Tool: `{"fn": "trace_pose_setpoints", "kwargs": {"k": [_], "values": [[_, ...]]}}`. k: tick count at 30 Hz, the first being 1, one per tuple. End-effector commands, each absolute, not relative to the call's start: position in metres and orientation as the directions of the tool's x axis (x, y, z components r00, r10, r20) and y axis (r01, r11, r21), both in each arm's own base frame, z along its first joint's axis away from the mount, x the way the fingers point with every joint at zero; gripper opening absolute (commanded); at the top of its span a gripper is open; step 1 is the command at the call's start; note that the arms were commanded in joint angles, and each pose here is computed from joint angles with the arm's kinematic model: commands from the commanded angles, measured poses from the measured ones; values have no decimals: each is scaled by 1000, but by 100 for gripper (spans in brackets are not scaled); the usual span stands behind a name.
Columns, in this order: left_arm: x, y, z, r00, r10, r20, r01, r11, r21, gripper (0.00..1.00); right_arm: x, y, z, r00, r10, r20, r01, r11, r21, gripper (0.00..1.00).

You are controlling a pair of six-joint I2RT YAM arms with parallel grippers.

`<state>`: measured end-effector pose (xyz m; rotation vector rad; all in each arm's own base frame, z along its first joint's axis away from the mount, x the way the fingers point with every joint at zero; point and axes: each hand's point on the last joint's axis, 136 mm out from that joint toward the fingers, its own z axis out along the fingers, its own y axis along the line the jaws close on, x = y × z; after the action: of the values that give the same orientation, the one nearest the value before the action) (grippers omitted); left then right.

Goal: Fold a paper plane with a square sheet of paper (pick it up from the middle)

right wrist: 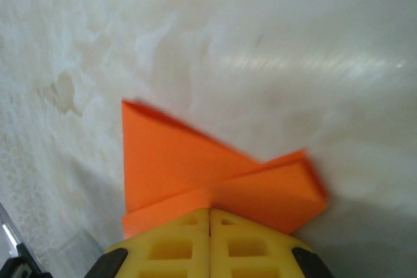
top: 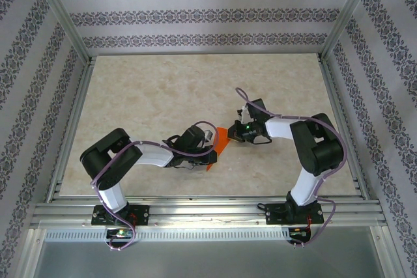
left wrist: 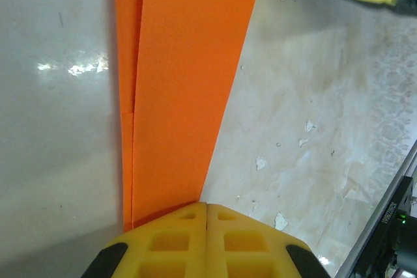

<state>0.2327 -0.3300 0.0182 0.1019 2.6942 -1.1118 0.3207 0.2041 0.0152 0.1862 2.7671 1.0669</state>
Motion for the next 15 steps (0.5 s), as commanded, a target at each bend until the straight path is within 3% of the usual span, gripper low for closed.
{"fn": "trace_pose_setpoints", "kwargs": {"k": [1, 7, 15], "values": [[199, -302, -19, -995, 13, -94, 68, 786, -614, 0, 352, 174, 9, -954, 244, -172, 85, 775, 627, 7], [203, -312, -15, -995, 9, -100, 71, 769, -636, 0, 368, 163, 27, -943, 269, -196, 83, 760, 645, 7], [221, -324, 0, -981, -129, -144, -1, 747, -664, 0, 348, 161, 71, -921, 285, -266, 39, 746, 665, 14]]}}
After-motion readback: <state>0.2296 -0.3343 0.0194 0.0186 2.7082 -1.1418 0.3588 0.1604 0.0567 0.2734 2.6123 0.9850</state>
